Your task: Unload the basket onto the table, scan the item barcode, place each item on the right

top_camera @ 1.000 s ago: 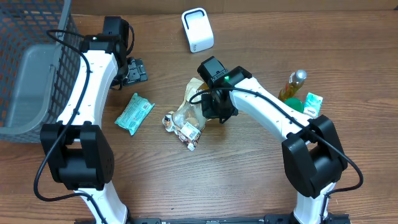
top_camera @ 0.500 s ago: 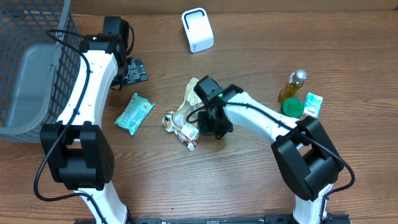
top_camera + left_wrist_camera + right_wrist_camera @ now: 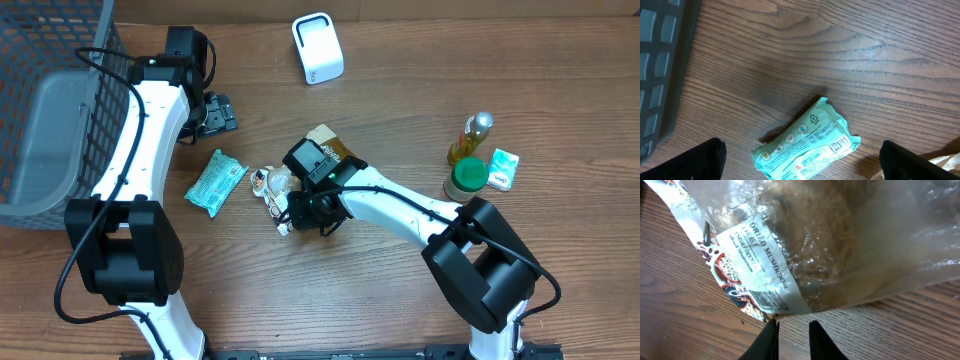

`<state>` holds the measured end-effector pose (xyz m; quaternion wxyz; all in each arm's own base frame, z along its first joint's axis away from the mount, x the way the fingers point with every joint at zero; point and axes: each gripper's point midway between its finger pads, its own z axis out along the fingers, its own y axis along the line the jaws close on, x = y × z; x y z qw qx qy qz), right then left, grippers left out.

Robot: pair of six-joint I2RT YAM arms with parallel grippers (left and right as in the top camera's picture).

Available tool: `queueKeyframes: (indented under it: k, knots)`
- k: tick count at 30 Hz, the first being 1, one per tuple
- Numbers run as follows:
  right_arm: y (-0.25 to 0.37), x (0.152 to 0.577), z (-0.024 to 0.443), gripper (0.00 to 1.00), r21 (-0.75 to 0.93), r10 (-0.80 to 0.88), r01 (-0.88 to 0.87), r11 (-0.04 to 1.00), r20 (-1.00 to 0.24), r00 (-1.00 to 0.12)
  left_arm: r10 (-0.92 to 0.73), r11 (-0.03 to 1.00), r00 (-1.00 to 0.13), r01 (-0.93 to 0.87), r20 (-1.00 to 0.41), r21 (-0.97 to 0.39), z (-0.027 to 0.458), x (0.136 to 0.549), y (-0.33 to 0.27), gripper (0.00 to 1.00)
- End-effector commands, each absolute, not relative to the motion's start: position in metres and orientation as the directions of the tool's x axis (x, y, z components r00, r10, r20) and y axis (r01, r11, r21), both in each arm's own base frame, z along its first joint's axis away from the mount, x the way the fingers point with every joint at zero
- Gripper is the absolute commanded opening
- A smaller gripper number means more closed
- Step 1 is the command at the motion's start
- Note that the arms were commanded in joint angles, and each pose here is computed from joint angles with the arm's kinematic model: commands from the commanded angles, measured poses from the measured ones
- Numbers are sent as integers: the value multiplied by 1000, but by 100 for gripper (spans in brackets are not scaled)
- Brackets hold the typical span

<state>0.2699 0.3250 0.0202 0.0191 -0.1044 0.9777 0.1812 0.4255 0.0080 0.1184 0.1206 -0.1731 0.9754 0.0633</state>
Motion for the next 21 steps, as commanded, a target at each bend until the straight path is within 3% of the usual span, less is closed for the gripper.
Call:
queueKeyframes:
  k: [1,9,21]
  knots:
    - [325,270,29,19,364,-194,-211,907,-85,-977,-305,936,-913,-341,-271,93,121,430,9,100]
    - [305,274,23,22,293,-169,-182,939,-69,-983,-305,936,-913,-341,-271,93,121,430,9,100]
    - [346,274,38,22,441,-210,-244,864,-125,-970,-305,936,-913,-341,-271,93,121,430,9,100]
